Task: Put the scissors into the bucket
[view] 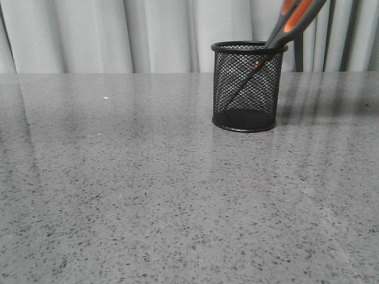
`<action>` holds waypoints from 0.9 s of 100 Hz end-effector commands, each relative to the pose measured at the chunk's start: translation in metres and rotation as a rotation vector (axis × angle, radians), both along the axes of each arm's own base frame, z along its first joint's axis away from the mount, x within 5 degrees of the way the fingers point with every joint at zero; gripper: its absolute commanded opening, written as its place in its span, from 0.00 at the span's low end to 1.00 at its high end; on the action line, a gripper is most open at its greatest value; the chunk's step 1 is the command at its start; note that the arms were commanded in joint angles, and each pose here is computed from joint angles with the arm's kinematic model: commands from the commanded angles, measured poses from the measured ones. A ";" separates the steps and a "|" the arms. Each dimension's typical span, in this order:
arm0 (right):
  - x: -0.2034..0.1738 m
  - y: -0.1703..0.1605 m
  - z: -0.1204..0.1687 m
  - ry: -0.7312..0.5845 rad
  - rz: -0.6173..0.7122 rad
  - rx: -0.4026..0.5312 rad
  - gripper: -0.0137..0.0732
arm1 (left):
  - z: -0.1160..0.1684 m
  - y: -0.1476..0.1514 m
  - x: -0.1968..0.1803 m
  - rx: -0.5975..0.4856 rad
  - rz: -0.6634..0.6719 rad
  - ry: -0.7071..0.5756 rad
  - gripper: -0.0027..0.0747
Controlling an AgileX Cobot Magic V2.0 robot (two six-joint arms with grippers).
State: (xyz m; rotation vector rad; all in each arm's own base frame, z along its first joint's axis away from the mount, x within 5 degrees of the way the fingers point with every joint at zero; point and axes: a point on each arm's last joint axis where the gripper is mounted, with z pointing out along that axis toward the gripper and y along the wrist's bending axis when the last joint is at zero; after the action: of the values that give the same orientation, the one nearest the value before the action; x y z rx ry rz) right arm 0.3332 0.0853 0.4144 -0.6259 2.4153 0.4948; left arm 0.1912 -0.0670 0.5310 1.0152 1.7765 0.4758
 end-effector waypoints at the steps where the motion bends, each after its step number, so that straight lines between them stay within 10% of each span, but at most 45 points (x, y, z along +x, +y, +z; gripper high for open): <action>1: -0.022 -0.014 0.040 -0.103 -0.047 0.026 0.55 | 0.016 0.006 -0.010 -0.046 0.000 -0.090 0.65; 31: -0.070 -0.036 0.091 -0.273 -0.152 0.075 0.45 | 0.014 0.003 -0.011 -0.131 0.006 -0.060 0.59; 53: -0.111 -0.037 0.123 -0.439 -0.162 0.137 0.07 | 0.011 -0.001 -0.013 -0.239 0.010 0.006 0.17; 60: -0.120 -0.038 0.127 -0.489 -0.181 0.154 0.09 | 0.006 -0.005 -0.013 -0.265 -0.007 0.042 0.00; 90: -0.167 -0.051 0.081 -0.725 -0.330 0.205 0.10 | -0.020 -0.006 -0.022 -0.442 -0.044 -0.050 0.01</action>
State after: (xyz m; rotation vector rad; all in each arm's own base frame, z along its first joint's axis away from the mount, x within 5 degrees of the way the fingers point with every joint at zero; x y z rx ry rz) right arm 0.1841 0.0406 0.4976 -0.3126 1.8822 0.3456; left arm 0.1815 -0.0778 0.5016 0.8354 1.8803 0.1289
